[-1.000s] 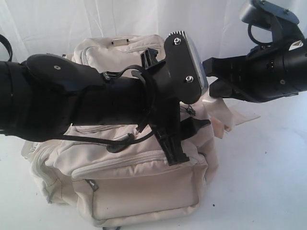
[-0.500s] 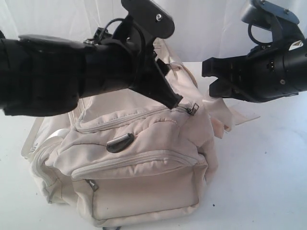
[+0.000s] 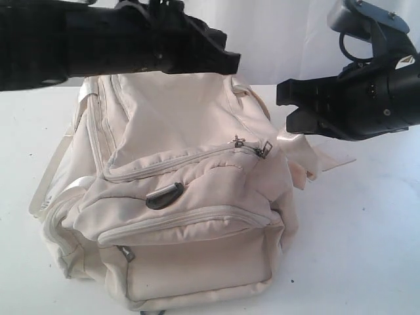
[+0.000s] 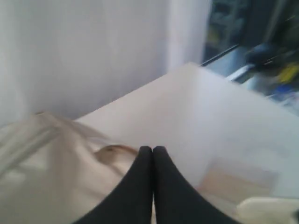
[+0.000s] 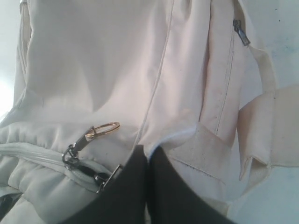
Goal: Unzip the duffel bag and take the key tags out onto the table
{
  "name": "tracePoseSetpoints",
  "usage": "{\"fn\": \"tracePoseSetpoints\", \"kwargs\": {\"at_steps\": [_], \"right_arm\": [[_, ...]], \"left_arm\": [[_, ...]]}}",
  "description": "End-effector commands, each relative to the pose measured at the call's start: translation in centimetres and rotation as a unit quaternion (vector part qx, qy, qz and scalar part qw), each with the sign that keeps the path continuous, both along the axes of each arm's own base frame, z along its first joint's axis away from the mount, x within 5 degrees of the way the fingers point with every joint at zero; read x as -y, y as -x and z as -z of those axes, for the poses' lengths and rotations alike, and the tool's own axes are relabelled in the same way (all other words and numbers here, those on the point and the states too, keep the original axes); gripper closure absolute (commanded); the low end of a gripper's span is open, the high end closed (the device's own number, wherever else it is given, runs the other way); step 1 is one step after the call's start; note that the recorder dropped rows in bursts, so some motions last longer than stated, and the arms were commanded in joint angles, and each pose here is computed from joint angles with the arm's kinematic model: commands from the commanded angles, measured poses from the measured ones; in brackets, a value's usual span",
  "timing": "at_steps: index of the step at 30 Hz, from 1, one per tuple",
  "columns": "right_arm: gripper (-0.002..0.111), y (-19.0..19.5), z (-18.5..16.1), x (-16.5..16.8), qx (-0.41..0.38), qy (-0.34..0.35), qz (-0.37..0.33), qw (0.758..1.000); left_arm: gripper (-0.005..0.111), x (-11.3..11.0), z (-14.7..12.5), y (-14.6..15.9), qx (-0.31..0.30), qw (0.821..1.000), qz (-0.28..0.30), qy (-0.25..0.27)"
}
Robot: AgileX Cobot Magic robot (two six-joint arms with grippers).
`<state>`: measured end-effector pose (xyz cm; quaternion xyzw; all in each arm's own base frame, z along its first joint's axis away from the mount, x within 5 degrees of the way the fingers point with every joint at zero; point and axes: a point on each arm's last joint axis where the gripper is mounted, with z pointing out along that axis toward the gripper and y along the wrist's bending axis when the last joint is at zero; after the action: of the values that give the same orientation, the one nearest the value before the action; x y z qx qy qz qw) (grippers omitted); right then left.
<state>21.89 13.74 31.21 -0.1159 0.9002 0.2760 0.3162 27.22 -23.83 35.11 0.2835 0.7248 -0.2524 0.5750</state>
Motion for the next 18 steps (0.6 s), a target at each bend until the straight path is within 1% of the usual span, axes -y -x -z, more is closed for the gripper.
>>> {"fn": "tracePoseSetpoints", "kwargs": {"at_steps": [1, 2, 4, 6, 8, 10, 12, 15, 16, 18], "right_arm": [[0.108, 0.1, -0.8, 0.1, 0.016, -0.011, 0.005, 1.000], [0.108, 0.1, -0.8, 0.1, 0.015, -0.011, 0.004, 1.000], [0.108, 0.1, -0.8, 0.1, 0.015, -0.012, 0.005, 1.000], [0.108, 0.1, -0.8, 0.1, 0.015, -0.013, 0.005, 1.000], [0.108, 0.1, -0.8, 0.1, 0.015, -0.013, 0.005, 1.000], [0.108, 0.2, -0.7, 0.1, 0.010, -0.007, -0.001, 1.000], [0.108, 0.4, -0.6, 0.1, 0.002, -0.004, -0.007, 1.000], [0.108, 0.4, -0.6, 0.1, -0.001, -0.004, -0.008, 1.000], [0.108, 0.4, -0.6, 0.1, -0.001, -0.004, -0.008, 1.000], [0.108, 0.4, -0.6, 0.1, -0.001, -0.004, -0.008, 1.000]], "left_arm": [[0.107, -4.4, 1.1, -2.0, -0.182, 0.960, 0.145, 0.156], [0.107, -5.4, 1.7, -2.1, -0.221, 0.950, 0.168, 0.142], [0.107, -7.5, 3.2, -2.1, -0.302, 0.932, 0.185, 0.078], [0.107, -8.0, 3.9, -1.7, -0.334, 0.922, 0.192, 0.028], [0.107, -7.1, 3.8, -1.3, -0.328, 0.923, 0.202, 0.001], [0.107, -5.6, 3.5, -1.3, -0.305, 0.930, 0.205, -0.021], [0.107, -4.0, 3.4, -1.4, -0.294, 0.932, 0.205, -0.052], [0.106, -2.0, 3.9, -2.1, -0.314, 0.924, 0.187, -0.112], [0.104, -1.3, 4.0, -2.2, -0.322, 0.918, 0.190, -0.130], [0.093, -0.1, 4.0, -2.6, -0.323, 0.911, 0.210, -0.146]]}}
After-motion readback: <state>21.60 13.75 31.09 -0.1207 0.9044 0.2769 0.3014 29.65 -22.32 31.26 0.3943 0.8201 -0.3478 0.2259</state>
